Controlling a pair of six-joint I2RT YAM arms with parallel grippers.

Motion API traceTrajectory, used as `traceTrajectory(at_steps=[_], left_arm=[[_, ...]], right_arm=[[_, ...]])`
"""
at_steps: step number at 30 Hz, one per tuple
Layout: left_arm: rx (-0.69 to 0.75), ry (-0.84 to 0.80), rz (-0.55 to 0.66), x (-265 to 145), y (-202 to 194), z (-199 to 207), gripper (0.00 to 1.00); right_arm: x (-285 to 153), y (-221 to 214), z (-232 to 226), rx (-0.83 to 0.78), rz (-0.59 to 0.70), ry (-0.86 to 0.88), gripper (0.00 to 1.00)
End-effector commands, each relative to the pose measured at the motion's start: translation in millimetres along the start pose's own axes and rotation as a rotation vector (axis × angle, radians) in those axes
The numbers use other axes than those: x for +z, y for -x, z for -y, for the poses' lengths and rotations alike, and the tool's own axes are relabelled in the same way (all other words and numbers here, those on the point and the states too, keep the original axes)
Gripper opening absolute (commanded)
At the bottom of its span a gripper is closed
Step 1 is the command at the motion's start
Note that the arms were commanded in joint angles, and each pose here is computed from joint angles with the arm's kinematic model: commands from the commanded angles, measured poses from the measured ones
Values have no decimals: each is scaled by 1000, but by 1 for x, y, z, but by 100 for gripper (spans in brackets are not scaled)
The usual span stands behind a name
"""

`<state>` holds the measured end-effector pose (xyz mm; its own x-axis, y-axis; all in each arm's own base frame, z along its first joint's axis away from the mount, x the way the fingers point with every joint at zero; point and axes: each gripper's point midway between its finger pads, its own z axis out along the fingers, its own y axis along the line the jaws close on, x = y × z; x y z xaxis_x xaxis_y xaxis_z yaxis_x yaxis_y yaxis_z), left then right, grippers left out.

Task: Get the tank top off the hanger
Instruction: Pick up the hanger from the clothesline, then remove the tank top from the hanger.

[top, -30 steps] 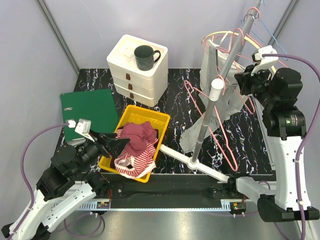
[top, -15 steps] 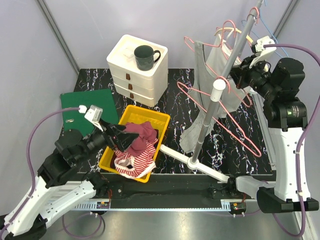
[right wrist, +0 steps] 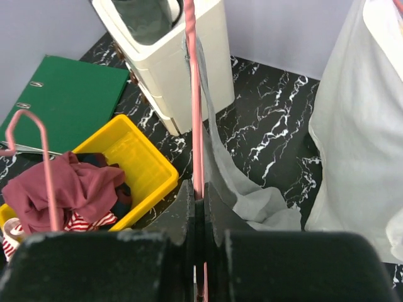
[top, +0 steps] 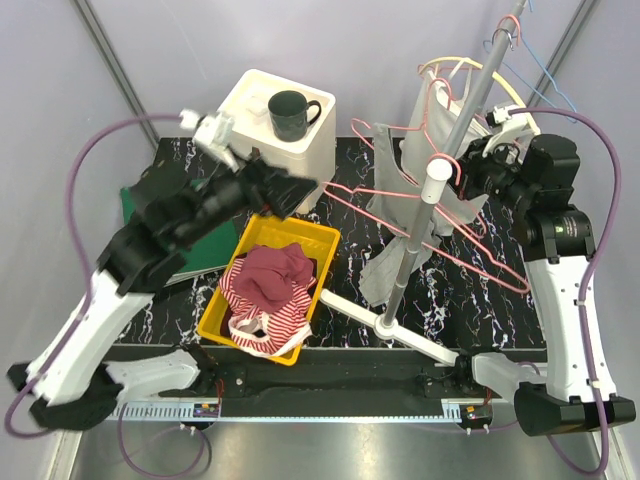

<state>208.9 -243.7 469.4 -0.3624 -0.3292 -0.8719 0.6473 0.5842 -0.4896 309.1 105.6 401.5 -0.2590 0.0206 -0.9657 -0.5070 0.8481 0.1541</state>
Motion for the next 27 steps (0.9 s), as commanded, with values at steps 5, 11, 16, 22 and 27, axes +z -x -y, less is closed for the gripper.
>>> traceTrajectory(at_steps=[5,11,16,22,27], left_arm=[[112,6,57,94,42,-8,81],[121,16,40,139,40,-24,83],[109,36,51,160,32,-36,83],[86,7,-3,174,10,-39,68],[62,25,-12,179,-1,-49,67]], right_arm=[[-26,30,-33,-58,133,113,0],[-31,27,-48,-58,128,187,0],[-31,24,-53,-54,121,217,0],[-35,24,-56,-61,127,224,0],[-35,24,-59,-55,125,239,0]])
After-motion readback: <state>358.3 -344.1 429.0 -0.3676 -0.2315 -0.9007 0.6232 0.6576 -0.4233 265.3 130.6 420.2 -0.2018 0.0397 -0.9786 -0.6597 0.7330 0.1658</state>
